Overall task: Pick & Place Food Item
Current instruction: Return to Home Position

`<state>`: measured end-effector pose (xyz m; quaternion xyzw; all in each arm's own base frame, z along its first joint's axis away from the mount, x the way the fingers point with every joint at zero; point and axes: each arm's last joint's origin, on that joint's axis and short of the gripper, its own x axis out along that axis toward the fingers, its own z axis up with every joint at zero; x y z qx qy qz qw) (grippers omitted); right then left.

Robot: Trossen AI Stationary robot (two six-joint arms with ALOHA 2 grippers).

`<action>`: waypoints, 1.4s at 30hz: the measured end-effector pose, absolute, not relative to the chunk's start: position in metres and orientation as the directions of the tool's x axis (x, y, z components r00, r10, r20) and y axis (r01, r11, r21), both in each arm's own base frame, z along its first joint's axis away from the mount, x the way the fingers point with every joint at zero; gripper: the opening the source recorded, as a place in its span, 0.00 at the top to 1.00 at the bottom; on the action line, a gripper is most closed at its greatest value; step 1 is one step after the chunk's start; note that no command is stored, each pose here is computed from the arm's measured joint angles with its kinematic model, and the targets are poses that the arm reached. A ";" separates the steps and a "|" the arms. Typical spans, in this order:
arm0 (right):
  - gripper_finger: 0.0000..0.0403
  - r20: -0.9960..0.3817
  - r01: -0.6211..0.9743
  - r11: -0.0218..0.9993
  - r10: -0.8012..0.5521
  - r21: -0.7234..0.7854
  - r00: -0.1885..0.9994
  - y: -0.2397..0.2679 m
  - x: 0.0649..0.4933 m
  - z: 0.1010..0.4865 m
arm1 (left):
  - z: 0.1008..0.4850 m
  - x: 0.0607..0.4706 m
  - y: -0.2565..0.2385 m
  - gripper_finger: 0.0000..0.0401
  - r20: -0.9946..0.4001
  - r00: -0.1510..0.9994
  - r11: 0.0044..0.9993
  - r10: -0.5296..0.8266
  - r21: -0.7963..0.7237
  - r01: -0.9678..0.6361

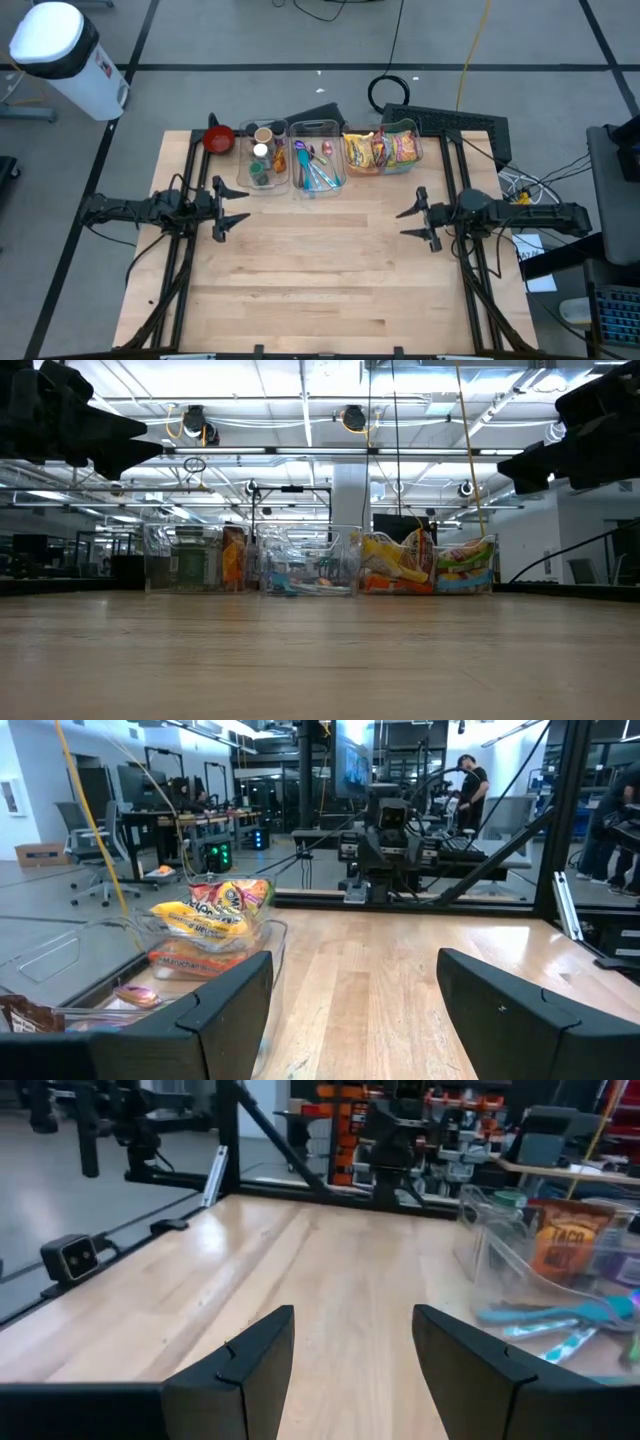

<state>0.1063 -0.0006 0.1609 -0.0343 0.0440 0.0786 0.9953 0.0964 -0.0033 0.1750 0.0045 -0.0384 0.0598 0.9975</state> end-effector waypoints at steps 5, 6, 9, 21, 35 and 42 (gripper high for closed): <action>0.51 -0.137 -0.177 0.983 0.168 -0.058 0.976 0.000 0.107 0.157 | 0.175 0.096 -0.003 0.29 0.078 0.990 0.993 0.119 0.004 -0.120; 0.51 -0.130 -0.178 0.982 0.170 -0.060 0.977 0.000 0.107 0.157 | 0.175 0.096 -0.003 0.29 0.078 0.990 0.993 0.119 0.004 -0.119; 0.51 -0.098 -0.180 0.981 0.173 -0.067 0.980 0.000 0.108 0.161 | 0.175 0.096 -0.003 0.29 0.078 0.990 0.993 0.119 0.004 -0.120; 0.51 -0.047 -0.177 0.981 0.173 -0.080 0.984 0.000 0.108 0.166 | 0.175 0.096 -0.003 0.29 0.077 0.990 0.993 0.119 0.004 -0.120; 0.51 -0.047 -0.176 0.981 0.173 -0.080 0.984 0.000 0.108 0.166 | 0.175 0.096 -0.003 0.29 0.077 0.990 0.993 0.119 0.004 -0.120; 0.51 -0.047 -0.176 0.981 0.172 -0.080 0.984 0.000 0.108 0.166 | 0.175 0.096 -0.003 0.29 0.077 0.990 0.993 0.119 0.004 -0.120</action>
